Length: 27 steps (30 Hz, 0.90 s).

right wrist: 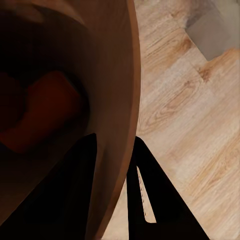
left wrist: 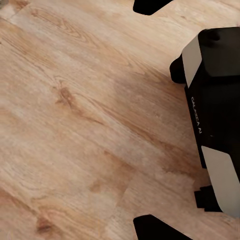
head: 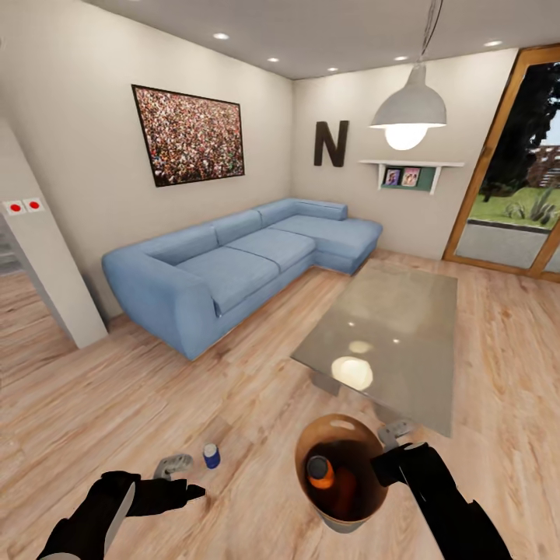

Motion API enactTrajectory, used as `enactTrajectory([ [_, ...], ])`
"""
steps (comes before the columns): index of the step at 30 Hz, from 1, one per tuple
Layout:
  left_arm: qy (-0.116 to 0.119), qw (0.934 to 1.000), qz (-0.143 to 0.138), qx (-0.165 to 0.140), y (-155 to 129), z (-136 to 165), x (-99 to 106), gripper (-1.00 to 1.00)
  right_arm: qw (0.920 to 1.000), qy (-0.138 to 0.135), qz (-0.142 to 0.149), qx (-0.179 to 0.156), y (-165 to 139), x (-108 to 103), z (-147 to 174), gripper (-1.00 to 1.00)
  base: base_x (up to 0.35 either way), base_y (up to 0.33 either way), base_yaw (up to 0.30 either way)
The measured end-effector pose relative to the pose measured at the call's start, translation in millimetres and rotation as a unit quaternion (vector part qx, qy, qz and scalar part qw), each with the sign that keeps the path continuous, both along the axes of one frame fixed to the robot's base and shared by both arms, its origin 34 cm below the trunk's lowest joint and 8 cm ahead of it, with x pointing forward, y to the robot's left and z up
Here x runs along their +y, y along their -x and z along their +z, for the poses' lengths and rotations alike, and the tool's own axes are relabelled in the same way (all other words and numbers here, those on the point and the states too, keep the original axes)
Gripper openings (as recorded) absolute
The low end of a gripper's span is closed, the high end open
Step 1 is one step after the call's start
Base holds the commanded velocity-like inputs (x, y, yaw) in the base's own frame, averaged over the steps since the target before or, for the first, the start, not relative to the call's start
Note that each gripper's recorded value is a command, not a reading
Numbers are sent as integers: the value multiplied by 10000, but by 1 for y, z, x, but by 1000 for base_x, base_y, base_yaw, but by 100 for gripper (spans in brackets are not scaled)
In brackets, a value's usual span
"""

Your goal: Put the three can of soda from the living room inside the tash can in the kitchen.

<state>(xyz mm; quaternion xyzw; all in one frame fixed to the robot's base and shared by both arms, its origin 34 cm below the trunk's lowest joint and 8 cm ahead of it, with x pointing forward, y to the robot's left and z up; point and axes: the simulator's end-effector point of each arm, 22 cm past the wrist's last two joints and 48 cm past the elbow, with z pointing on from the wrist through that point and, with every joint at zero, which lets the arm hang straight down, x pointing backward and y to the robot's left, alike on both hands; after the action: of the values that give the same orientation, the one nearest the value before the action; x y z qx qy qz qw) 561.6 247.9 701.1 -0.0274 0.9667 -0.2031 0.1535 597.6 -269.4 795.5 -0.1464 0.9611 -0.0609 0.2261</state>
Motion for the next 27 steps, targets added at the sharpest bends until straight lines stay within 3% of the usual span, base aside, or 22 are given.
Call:
enactTrajectory([
  [12, 7, 10000, -10, 94, 6, -5, -1, 100, 10000, 14, 1, -2, 0, -1, 0, -100, 209, 226, 0],
  [27, 6, 9999, -5, 102, 7, -6, -1, 100, 10000, 5, 1, -1, 0, 0, 0, -100, 91, 18, 0],
])
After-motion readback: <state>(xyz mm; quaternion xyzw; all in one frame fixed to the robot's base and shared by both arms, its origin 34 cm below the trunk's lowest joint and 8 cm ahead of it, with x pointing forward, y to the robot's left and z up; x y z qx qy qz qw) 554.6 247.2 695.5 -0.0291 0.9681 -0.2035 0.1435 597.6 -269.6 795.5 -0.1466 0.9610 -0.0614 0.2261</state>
